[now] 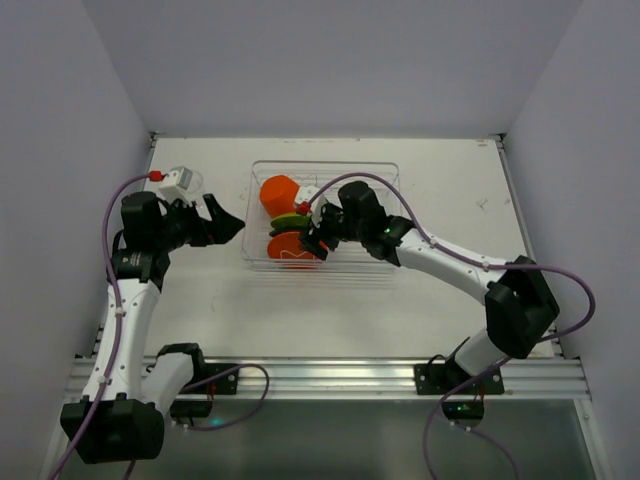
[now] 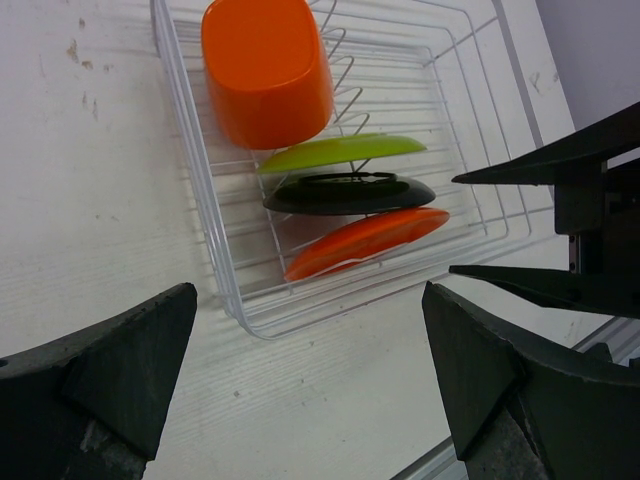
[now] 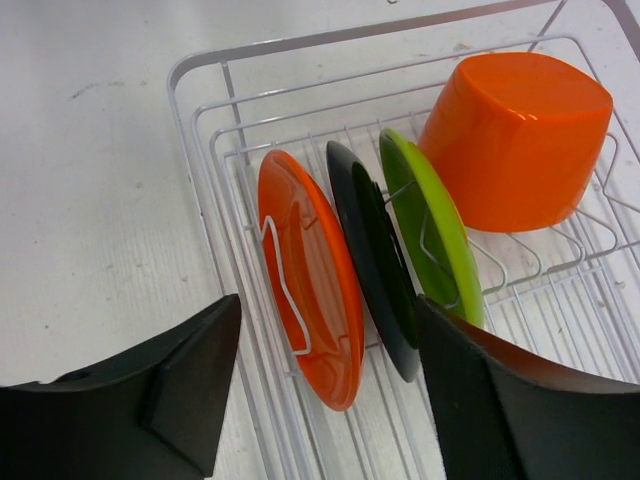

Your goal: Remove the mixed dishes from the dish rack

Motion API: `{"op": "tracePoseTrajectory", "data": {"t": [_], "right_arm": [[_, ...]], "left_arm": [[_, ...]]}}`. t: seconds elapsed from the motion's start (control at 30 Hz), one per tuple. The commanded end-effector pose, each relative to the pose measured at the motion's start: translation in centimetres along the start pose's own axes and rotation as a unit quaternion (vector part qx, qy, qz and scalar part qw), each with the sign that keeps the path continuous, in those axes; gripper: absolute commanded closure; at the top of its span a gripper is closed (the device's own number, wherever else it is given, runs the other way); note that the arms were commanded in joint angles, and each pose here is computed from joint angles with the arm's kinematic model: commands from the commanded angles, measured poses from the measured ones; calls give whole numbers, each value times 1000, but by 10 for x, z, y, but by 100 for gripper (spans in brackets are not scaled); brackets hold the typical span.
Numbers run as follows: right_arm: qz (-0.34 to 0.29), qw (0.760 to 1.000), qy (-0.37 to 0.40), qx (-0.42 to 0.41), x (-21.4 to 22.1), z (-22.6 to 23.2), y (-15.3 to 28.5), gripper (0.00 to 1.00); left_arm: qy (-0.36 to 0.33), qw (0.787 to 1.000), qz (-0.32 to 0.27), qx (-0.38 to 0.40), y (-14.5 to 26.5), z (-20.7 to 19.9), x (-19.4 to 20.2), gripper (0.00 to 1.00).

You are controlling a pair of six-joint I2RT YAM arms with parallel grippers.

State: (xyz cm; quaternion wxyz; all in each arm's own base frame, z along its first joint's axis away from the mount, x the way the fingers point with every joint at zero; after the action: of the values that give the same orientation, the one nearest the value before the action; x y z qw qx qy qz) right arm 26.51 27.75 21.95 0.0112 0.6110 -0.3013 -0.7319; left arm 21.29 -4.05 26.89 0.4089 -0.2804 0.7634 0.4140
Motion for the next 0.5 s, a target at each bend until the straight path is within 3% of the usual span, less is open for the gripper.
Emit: {"op": "tracePoseTrajectory", "data": {"t": [0.0,0.13,0.37,0.47], "right_arm": [[-19,1000,6,2,-9,-5,-7,34],[-6,1000,-9,-17,-10,-4,-16,51],[-6,1000,-14,-12,-3,-6,-21,49],[-5,1000,-14,-15,0,-5,-22,62]], "left_arm": [[-14,1000,-12,18,-3,-2,-3,0],[-15,1000,-12,19,-3,-2,-2,0],[-16,1000,-10,20,-5,-3,-3,0],[-16,1000,-10,19,-5,-2,-3,0]]}}
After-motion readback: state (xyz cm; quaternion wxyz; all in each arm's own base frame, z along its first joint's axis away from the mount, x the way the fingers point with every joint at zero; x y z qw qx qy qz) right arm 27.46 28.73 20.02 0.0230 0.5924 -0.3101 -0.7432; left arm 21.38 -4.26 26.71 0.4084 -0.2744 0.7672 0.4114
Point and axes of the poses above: each gripper's point midway between its finger pads, its own y axis back along the fingers, its own z axis along the line the jaws close on, x = y × z, the point moved 9 cm from there along y, back along the fingers, and after that the axes turned 13 degrees about -y, right-handed, at the moved point
